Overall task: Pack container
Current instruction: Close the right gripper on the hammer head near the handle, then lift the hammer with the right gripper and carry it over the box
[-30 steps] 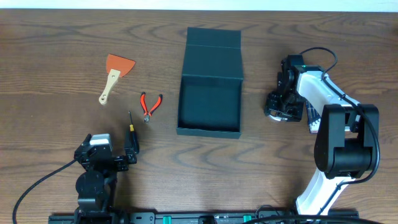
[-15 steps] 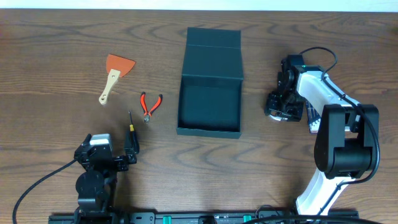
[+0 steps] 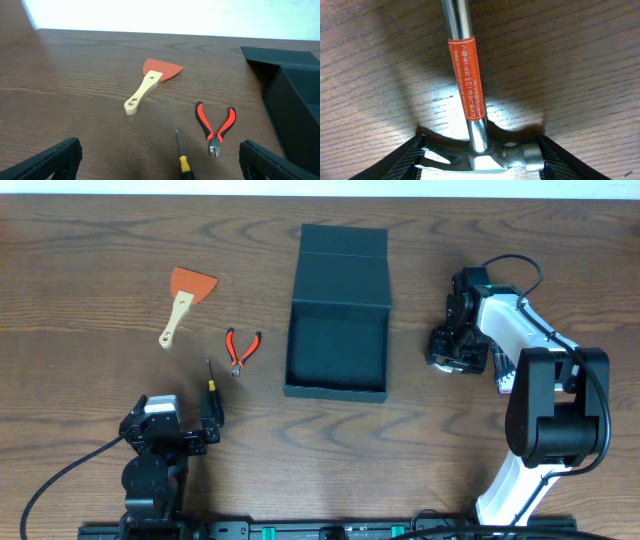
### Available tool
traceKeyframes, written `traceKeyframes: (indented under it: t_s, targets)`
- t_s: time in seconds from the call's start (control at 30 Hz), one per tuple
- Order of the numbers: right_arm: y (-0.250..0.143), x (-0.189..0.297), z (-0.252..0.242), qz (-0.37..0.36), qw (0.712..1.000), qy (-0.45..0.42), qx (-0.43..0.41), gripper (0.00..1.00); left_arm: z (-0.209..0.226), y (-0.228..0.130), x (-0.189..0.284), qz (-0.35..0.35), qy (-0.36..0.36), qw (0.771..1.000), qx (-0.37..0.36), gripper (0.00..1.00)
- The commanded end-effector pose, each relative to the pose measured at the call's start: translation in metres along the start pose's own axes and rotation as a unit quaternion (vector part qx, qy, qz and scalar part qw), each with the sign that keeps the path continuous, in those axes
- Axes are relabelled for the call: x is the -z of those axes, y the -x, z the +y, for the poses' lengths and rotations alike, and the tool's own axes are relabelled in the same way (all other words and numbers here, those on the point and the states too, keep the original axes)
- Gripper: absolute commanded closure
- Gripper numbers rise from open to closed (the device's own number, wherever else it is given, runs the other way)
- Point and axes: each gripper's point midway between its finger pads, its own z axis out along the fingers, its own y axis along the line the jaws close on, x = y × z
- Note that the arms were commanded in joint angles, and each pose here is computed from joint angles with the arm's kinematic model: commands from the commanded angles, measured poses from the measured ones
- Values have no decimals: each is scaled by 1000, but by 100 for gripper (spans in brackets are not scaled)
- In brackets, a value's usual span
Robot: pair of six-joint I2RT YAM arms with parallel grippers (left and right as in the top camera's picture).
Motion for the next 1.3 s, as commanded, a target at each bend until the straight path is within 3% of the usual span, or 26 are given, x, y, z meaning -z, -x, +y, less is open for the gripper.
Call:
traceKeyframes:
  t_s: [0.0,0.33,0.4,0.9,1.27]
  targets:
    - [0,-9,-8,-1,1000,-23,8,41,1,-9,-1,13,3,1000,-7,1]
    - [12,4,-3,-15,1000,-19,8,45,1,-9,-1,13,3,1000,-7,1]
    - [15,7,-2,-19,1000,-17,9,50,1,-9,-1,13,3,1000,-7,1]
    - [36,33,5,-44,999,-9,16,49,1,-9,-1,13,3,1000,-7,2]
    - [62,82,16,-81,996,2,28,46,1,-9,-1,13,3,1000,-7,2]
